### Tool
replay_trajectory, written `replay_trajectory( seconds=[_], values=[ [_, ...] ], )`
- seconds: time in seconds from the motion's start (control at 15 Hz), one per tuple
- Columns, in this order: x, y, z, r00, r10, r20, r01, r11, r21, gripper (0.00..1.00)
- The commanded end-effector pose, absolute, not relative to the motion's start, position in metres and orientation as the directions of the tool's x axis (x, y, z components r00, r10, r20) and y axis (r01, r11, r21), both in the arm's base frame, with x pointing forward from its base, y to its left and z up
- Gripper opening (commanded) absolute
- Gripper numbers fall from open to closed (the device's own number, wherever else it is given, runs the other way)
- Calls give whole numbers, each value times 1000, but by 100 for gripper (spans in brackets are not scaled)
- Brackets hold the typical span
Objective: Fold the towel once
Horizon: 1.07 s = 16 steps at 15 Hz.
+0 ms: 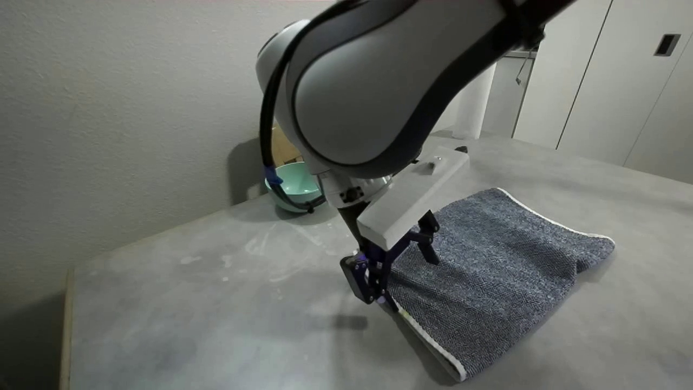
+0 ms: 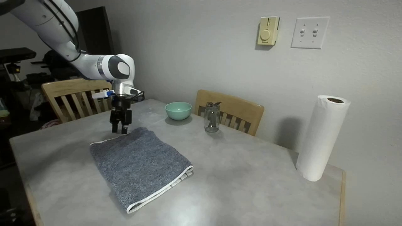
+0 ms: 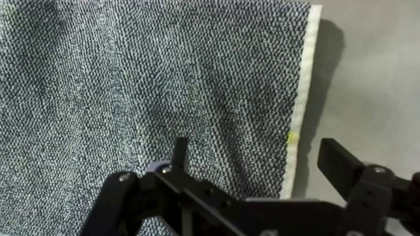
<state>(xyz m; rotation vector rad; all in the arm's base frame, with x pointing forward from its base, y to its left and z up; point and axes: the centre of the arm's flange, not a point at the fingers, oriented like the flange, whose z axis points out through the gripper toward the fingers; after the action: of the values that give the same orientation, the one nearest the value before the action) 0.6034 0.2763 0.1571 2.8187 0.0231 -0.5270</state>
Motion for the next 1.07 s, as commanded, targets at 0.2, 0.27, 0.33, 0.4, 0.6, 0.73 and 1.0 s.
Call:
replay_trajectory(
  seconds=[0.2, 0.27, 0.33, 0.4, 0.6, 0.73, 1.0],
  values=[
    [608, 283, 176, 946, 19, -325, 124, -944, 307, 100],
    [610, 284, 175, 945, 26, -325, 133, -941, 312, 100],
    [610, 284, 174, 945, 31, -325, 140, -938, 317, 100],
    [610, 285, 171, 945, 33, -327, 143, -937, 319, 100],
    [609, 286, 164, 942, 28, -333, 146, -931, 334, 100],
    [611, 284, 158, 941, 31, -338, 151, -930, 334, 100],
    [612, 277, 138, 933, 21, -360, 150, -930, 335, 100]
  ],
)
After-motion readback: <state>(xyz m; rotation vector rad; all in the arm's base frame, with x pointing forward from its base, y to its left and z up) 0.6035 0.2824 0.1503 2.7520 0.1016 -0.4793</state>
